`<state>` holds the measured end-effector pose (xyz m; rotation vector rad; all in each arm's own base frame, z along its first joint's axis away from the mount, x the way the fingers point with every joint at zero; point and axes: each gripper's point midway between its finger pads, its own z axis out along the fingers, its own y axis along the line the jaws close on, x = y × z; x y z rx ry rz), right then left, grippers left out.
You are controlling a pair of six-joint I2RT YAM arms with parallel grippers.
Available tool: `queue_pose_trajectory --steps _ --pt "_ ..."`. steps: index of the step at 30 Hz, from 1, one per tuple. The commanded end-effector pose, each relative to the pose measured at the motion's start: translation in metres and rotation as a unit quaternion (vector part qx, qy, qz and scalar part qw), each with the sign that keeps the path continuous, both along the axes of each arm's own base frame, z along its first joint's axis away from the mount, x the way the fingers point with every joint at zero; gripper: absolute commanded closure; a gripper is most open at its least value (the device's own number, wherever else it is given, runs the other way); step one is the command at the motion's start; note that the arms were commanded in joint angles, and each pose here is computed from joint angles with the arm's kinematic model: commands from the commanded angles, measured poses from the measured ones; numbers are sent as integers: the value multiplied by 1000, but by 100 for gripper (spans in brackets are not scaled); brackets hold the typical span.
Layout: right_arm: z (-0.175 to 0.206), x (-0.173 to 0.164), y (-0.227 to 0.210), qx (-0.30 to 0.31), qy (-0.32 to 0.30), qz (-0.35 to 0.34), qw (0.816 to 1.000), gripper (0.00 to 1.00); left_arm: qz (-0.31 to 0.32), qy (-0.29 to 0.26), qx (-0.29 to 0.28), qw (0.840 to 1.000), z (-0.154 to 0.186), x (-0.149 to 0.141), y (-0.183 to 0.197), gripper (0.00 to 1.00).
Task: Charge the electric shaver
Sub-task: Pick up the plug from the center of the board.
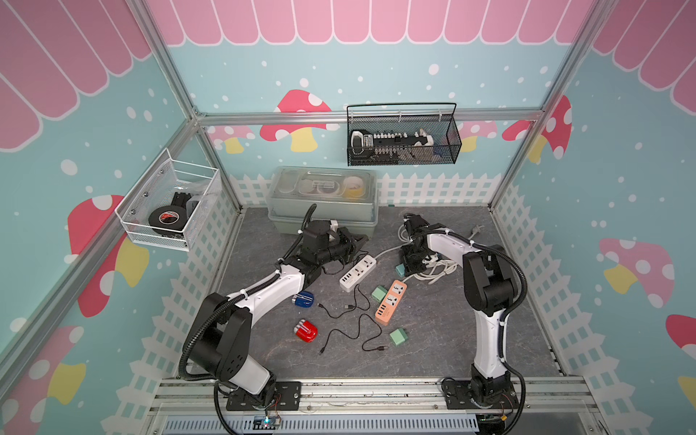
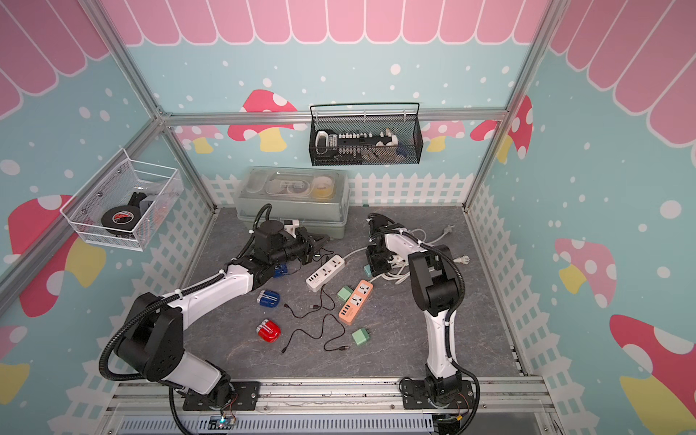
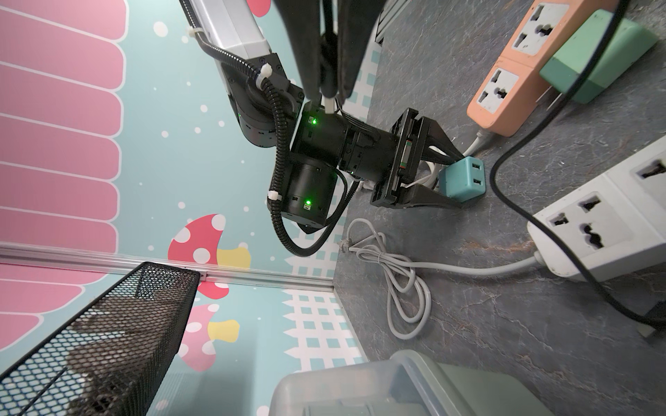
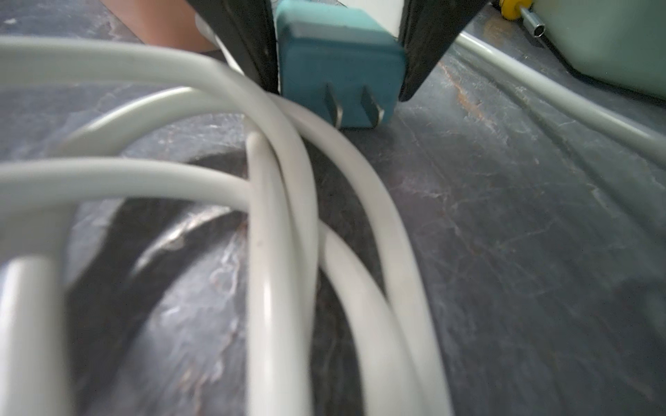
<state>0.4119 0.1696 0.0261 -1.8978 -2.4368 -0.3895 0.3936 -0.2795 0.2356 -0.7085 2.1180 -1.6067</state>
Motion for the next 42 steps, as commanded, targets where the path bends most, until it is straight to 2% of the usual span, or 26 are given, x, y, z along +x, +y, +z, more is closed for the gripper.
queue_pose_trajectory --steps 1,6,8,13,14,16,18,20,22,24,26,29,31,33,35,42 --pt "-13 -12 -6 -23 28 0 999 55 4 -11 -11 1000 15 1 1 100" --pt "9 3 0 -15 -13 37 999 74 2 -22 -17 1000 22 2 0 100" --pt "28 15 6 1 -53 64 997 82 -2 -35 -25 999 30 2 -2 100" --pt "97 32 15 36 -182 120 975 91 -10 -76 -46 996 51 3 -5 100" --pt "125 34 16 45 -229 125 964 92 -10 -85 -51 995 55 3 -5 100" --pt "158 37 19 62 -305 129 942 94 -6 -99 -63 993 61 5 -5 100" --pt "197 40 20 86 -400 122 904 94 0 -114 -77 991 69 6 -4 100" --pt "233 44 21 124 -501 98 851 95 7 -133 -89 987 79 8 -3 100" --pt "257 43 19 167 -571 63 801 96 14 -150 -103 983 89 9 -3 100" --pt "271 41 18 209 -616 35 759 98 19 -166 -121 978 99 9 -4 100" --pt "294 40 17 245 -663 18 707 100 24 -182 -138 973 108 9 -7 100" --pt "327 39 13 278 -712 -2 645 100 30 -204 -165 965 122 6 -11 100" --pt "347 39 13 295 -733 -3 613 100 27 -214 -176 960 128 4 -15 100" --pt "364 37 16 302 -745 6 595 100 27 -215 -177 960 128 3 -19 100" --pt "375 34 17 303 -752 14 586 100 31 -219 -179 959 126 2 -21 100" --pt "375 25 20 311 -744 19 591 100 39 -230 -179 956 126 4 -25 100"
